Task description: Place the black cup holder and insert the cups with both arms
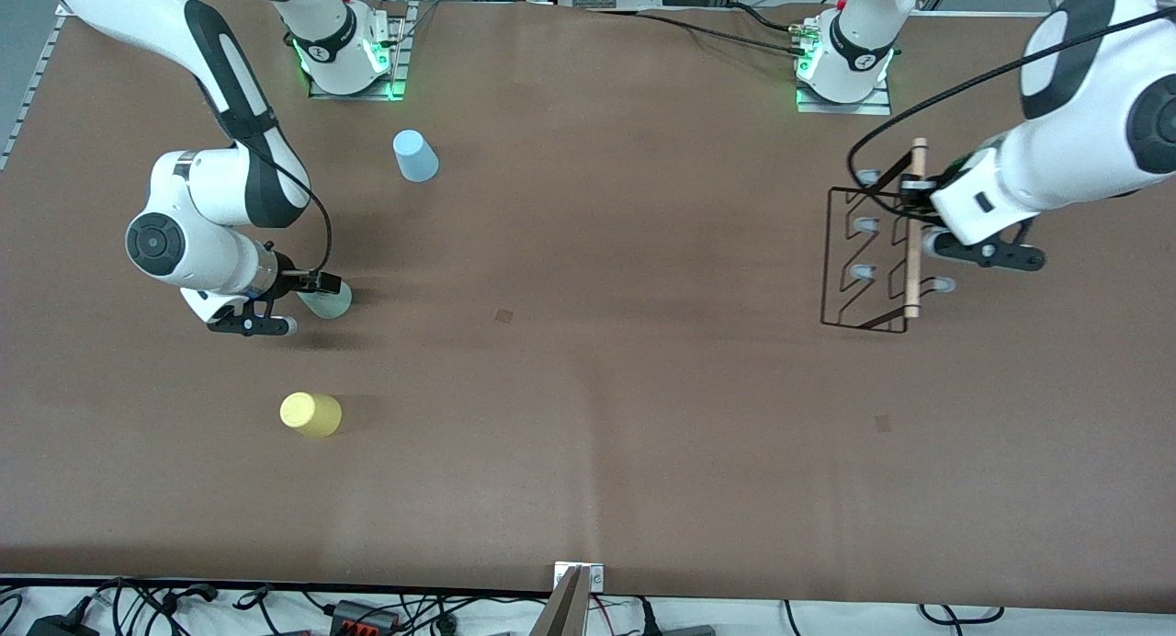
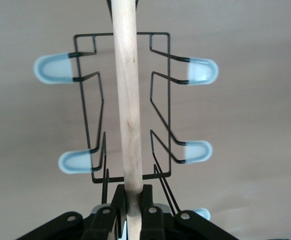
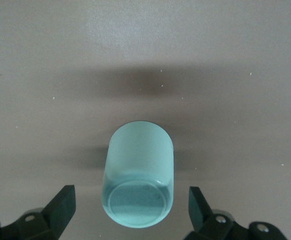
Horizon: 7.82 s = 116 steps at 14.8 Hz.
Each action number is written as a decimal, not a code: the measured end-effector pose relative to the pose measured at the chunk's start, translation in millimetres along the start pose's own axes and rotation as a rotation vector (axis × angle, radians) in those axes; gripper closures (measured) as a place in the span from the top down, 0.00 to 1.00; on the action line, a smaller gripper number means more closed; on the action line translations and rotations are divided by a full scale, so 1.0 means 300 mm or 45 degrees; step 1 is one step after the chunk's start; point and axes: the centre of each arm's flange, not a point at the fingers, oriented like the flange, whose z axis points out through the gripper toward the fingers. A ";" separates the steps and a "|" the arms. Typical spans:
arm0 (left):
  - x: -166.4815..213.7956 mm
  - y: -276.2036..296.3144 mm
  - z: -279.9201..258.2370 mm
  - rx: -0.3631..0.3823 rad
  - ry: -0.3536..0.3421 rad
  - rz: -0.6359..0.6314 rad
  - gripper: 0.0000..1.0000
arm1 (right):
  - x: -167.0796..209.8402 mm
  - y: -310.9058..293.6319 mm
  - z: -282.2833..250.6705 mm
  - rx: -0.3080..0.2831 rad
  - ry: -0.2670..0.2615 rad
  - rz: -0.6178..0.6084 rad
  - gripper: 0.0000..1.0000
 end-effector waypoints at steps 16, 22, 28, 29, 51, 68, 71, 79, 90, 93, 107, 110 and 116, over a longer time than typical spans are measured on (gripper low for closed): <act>0.159 0.968 0.463 -0.183 -0.027 -0.200 0.16 | -0.012 0.005 0.034 -0.002 -0.006 0.007 0.76; 0.123 1.061 0.495 -0.187 -0.012 -0.149 0.16 | -0.009 0.007 0.029 -0.001 0.000 0.011 0.64; 0.131 1.073 0.522 -0.192 -0.019 -0.147 0.16 | 0.053 -0.010 -0.131 0.010 0.058 0.004 0.64; 0.130 1.078 0.531 -0.191 -0.024 -0.145 0.16 | 0.069 -0.016 -0.199 0.012 0.055 0.000 0.64; 0.124 0.790 0.260 -0.115 -0.074 -0.228 1.00 | 0.066 -0.429 -0.530 0.011 0.156 -0.251 0.64; 0.053 -0.215 -0.317 -0.063 0.030 -0.363 1.00 | -0.264 -1.060 -0.516 0.102 0.035 -0.480 0.64; 0.050 -0.204 -0.318 -0.061 0.029 -0.356 1.00 | -0.393 -1.213 -0.480 0.076 0.001 -0.450 0.64; -0.041 -0.180 -0.255 0.082 0.150 -0.356 1.00 | -0.616 -1.442 -0.349 -0.002 -0.059 -0.377 0.64; -0.106 0.000 -0.239 0.124 0.160 -0.216 1.00 | -0.621 -1.457 -0.313 -0.014 -0.071 -0.381 0.64; -0.117 0.055 -0.230 0.136 0.143 -0.178 1.00 | -0.611 -1.459 -0.308 -0.006 -0.059 -0.377 0.64; -0.137 0.162 -0.216 0.107 0.117 -0.104 1.00 | -0.567 -1.485 -0.171 -0.015 -0.057 -0.365 0.64; -0.156 0.204 -0.198 0.102 0.065 -0.067 1.00 | -0.565 -1.486 -0.162 -0.017 -0.058 -0.363 0.65; -0.139 0.244 -0.203 0.087 0.136 -0.048 1.00 | -0.538 -1.502 -0.274 0.033 0.003 -0.314 1.00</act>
